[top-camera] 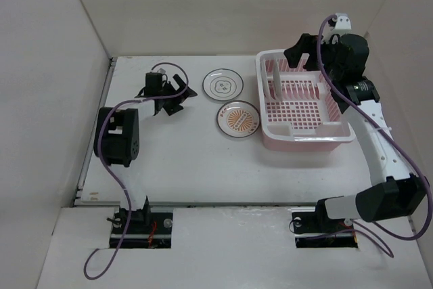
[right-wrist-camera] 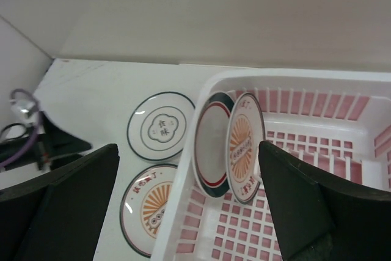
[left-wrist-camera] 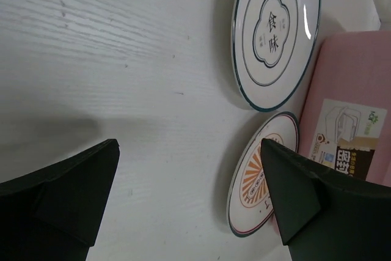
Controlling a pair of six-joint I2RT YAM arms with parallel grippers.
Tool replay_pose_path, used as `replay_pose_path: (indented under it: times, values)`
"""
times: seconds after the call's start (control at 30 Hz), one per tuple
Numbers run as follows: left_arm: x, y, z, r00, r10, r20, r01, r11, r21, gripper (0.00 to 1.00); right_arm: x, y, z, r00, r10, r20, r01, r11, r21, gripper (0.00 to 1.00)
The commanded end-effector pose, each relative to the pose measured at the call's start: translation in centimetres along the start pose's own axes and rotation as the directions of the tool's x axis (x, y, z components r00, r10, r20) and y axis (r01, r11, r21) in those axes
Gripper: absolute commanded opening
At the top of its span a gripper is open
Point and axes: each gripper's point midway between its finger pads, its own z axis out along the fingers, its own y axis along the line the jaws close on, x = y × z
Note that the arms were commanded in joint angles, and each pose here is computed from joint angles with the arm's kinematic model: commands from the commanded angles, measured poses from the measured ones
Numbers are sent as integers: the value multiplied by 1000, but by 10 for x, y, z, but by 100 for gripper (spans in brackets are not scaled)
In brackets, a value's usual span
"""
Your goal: Load the plates into the dish rack
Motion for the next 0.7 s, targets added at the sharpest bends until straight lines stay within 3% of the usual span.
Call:
replay_pose_path:
  times: [0.0, 0.47, 0.67]
  values:
    - [-13, -50, 22, 1000, 23, 20, -26, 986, 166, 100, -14, 41, -17, 999, -12, 34, 17, 990, -139, 100]
    - [0, -53, 107, 995, -74, -70, 86, 977, 193, 93, -41, 66, -67, 994, -52, 98, 69, 981, -181, 100]
    - [2, -44, 119, 992, -112, -64, 120, 982, 142, 82, -39, 64, -66, 993, -69, 93, 84, 983, -164, 100]
